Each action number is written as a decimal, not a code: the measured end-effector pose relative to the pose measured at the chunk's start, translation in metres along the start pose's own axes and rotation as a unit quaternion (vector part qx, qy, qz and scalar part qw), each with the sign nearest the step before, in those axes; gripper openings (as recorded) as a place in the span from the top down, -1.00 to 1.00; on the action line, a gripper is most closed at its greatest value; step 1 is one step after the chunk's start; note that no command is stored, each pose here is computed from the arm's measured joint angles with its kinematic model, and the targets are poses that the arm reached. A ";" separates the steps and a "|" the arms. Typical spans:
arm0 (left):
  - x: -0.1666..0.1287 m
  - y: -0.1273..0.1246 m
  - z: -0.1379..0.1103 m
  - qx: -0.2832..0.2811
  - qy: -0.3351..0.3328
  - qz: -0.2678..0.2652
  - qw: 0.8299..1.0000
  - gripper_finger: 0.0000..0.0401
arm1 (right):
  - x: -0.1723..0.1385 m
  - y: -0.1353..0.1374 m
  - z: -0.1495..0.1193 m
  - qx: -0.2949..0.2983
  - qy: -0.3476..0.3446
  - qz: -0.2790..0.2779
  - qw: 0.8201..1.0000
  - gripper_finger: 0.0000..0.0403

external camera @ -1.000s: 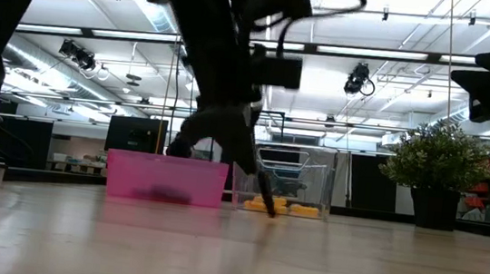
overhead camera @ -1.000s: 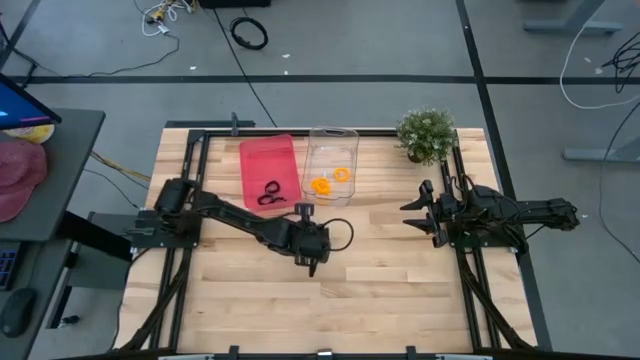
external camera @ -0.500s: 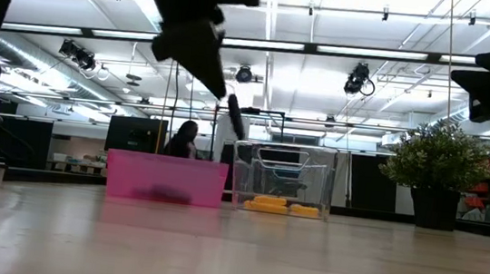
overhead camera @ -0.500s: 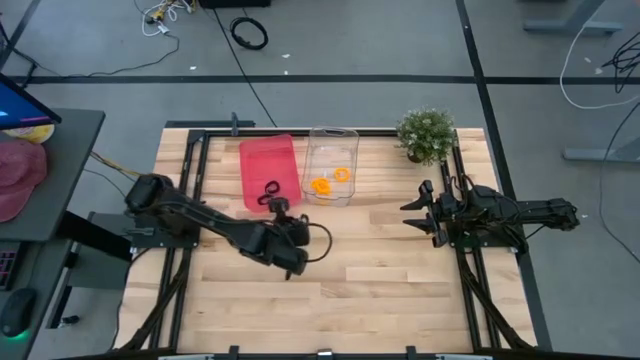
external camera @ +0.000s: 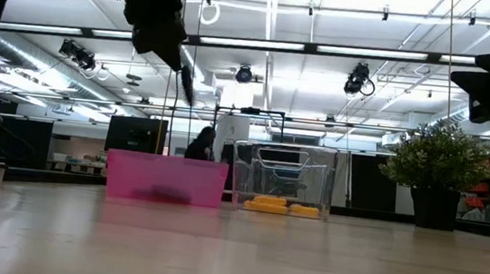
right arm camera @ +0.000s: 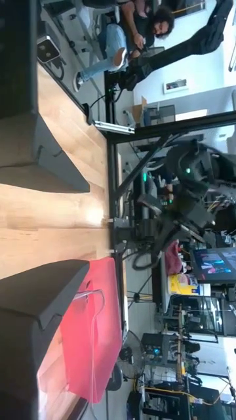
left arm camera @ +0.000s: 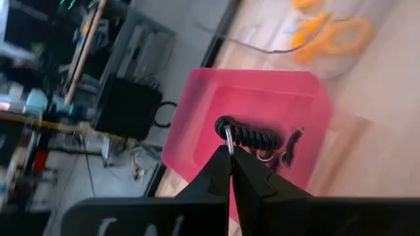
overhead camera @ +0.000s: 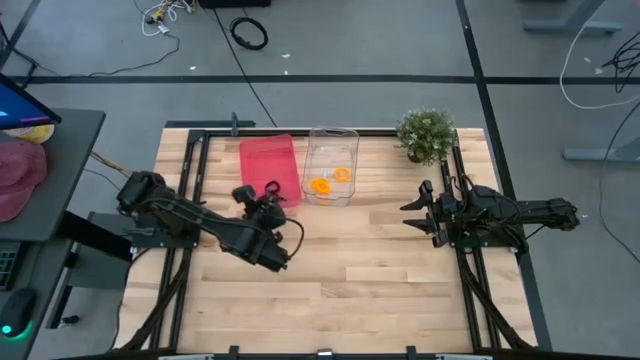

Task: Sort spring keychains
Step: Put the black spring keychain into the red bin

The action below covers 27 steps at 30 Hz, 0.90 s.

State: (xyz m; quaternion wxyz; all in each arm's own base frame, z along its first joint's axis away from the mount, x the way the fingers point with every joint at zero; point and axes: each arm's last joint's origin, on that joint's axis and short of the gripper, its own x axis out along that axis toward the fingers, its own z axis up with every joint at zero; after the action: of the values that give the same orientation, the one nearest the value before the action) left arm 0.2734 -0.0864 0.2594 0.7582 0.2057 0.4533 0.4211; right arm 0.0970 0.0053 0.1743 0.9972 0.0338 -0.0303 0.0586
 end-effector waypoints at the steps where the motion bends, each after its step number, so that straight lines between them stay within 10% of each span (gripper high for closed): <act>1: 0.002 0.001 -0.002 -0.009 0.005 0.006 1.000 0.97 | 0.000 0.000 0.000 0.000 0.000 0.000 1.000 0.11; 17: 0.044 0.044 -0.062 -0.154 0.036 0.059 0.986 0.98 | 0.000 0.000 0.000 0.000 -0.002 0.000 1.000 0.11; 27: 0.058 0.049 -0.078 -0.240 -0.031 -0.040 0.969 0.98 | 0.000 0.000 0.001 0.000 -0.003 0.000 1.000 0.11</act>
State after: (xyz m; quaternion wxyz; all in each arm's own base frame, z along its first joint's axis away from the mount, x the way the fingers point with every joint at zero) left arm 0.1983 -0.0168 0.2242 0.8154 0.0126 0.3228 0.4804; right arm 0.0970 0.0053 0.1749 0.9972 0.0337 -0.0328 0.0586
